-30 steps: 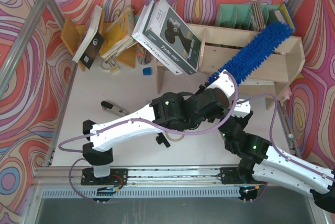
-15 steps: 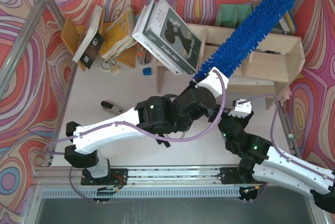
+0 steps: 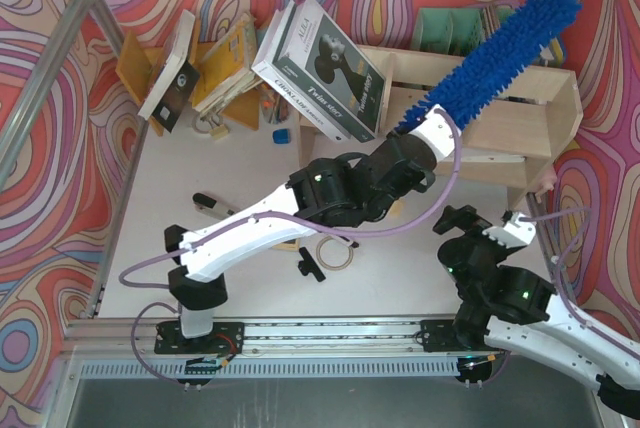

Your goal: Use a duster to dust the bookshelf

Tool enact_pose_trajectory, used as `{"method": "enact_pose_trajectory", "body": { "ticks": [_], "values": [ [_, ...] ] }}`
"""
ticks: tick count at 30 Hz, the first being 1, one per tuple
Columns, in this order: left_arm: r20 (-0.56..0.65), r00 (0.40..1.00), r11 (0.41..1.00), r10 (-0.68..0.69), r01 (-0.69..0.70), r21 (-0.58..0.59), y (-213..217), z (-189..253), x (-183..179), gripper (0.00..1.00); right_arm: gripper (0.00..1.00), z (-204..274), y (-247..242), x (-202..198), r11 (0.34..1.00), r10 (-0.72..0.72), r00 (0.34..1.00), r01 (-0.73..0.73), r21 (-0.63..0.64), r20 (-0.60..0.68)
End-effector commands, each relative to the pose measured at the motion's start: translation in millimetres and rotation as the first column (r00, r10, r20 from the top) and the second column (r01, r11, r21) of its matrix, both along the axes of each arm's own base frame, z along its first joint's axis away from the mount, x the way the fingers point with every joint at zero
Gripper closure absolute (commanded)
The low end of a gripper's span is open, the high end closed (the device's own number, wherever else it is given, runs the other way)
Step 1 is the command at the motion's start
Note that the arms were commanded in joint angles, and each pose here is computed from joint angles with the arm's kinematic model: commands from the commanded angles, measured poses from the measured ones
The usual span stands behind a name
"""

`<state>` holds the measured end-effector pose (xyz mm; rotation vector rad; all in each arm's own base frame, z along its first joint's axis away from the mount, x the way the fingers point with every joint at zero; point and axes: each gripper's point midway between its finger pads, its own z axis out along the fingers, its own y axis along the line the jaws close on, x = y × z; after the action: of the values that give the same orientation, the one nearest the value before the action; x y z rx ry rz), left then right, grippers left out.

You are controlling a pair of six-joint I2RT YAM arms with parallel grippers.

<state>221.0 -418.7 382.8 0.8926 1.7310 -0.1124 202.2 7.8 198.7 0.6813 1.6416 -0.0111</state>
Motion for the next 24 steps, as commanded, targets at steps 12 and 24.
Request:
{"method": "enact_pose_trajectory", "body": {
  "ticks": [12,24],
  "values": [
    [-0.125,0.984,0.988,-0.128,0.137,0.073,-36,-39,11,1.00,0.01,-3,-25,-13,0.994,-0.107,0.994,0.107,0.001,0.005],
    [-0.156,0.958,0.964,-0.241,0.255,0.075,-44,-40,2,1.00,0.01,1,-25,-12,0.996,-0.095,0.995,0.095,0.006,0.030]
  ]
}}
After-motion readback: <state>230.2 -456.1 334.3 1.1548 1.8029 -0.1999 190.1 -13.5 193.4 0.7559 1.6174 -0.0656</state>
